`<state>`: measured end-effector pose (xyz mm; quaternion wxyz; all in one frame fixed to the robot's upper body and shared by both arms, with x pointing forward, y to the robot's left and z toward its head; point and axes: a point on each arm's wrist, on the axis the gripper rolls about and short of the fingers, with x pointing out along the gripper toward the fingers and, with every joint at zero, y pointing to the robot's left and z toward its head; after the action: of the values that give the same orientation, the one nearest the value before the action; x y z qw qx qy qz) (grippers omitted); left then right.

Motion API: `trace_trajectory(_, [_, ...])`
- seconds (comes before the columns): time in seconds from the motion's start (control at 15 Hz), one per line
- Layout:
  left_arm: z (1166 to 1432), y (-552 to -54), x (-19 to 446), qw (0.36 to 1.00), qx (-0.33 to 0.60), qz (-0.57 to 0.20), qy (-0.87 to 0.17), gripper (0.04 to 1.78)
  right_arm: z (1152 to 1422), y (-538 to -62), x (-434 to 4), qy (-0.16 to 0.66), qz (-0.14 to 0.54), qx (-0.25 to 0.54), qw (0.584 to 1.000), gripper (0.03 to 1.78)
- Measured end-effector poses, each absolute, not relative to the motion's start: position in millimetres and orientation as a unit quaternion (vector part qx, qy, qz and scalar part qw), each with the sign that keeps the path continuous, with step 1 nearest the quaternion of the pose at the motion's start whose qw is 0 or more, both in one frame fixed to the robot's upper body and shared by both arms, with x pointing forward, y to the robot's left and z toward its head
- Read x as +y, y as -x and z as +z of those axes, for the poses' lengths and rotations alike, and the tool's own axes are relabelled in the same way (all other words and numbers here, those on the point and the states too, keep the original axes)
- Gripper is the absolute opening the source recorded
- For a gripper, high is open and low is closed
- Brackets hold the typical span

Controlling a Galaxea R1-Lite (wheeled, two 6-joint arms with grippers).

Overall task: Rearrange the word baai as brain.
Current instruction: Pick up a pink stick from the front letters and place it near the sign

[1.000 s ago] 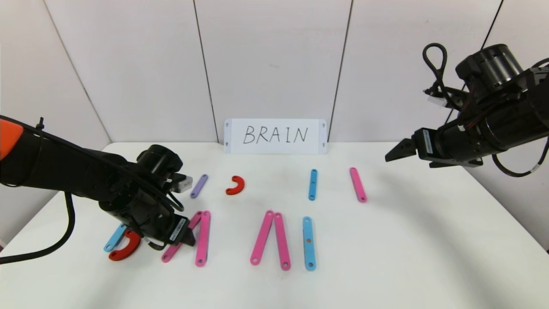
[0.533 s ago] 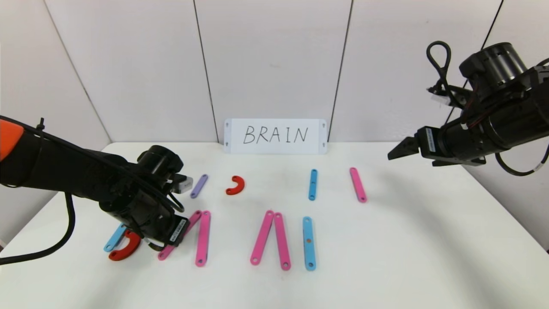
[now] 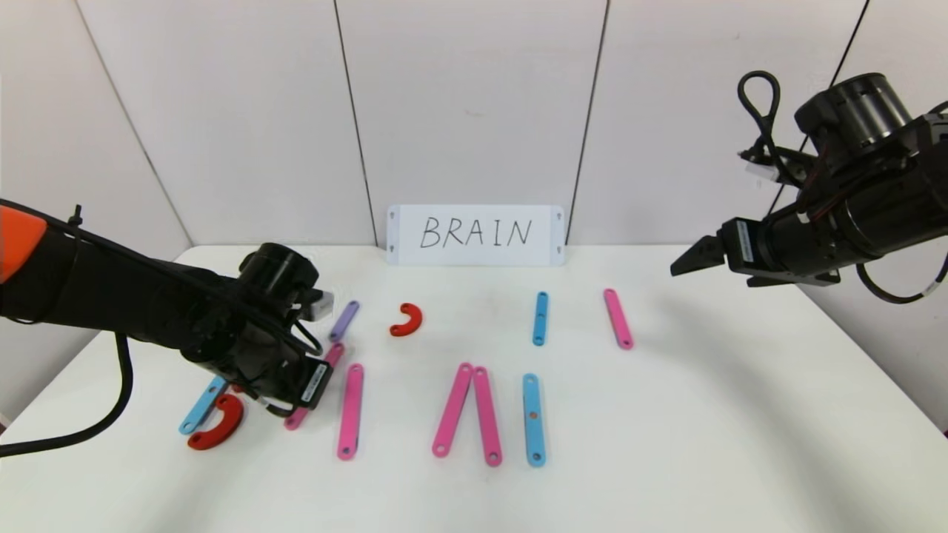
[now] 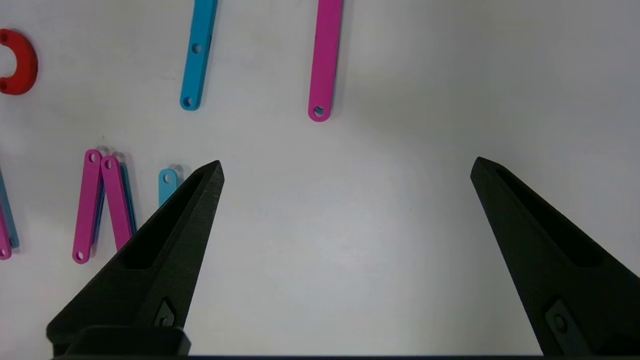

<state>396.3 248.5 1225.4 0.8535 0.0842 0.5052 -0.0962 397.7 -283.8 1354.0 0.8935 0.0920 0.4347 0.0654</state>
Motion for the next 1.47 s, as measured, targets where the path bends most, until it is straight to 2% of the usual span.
trace_trajectory(0.4, [1250.4, -421.5, 254.8, 0.928, 0.371, -0.013, -0.025, 0.27, 1351.6, -397.9, -280.8, -0.088, 0.070, 0.439, 0.891, 1.73])
trace_trajectory(0.6, [1265.7, -437.0, 276.1, 0.939, 0.343, 0.023, -0.009, 0.27, 1350.7, -398.5, -280.2, -0.087, 0.070, 0.441, 0.891, 1.73])
trace_trajectory(0.87, [1272.8, -465.8, 300.6, 0.946, 0.319, 0.059, 0.006, 0.27, 1347.9, -400.2, -278.4, -0.082, 0.071, 0.444, 0.889, 1.73])
trace_trajectory(1.13, [1263.4, -496.3, 301.8, 0.946, 0.317, 0.063, 0.006, 0.27, 1346.0, -401.4, -277.0, -0.079, 0.070, 0.447, 0.888, 1.73])
trace_trajectory(1.47, [1242.7, -509.3, 299.3, 0.938, 0.340, 0.062, 0.002, 0.27, 1345.4, -401.9, -277.0, -0.079, 0.069, 0.448, 0.888, 1.73])
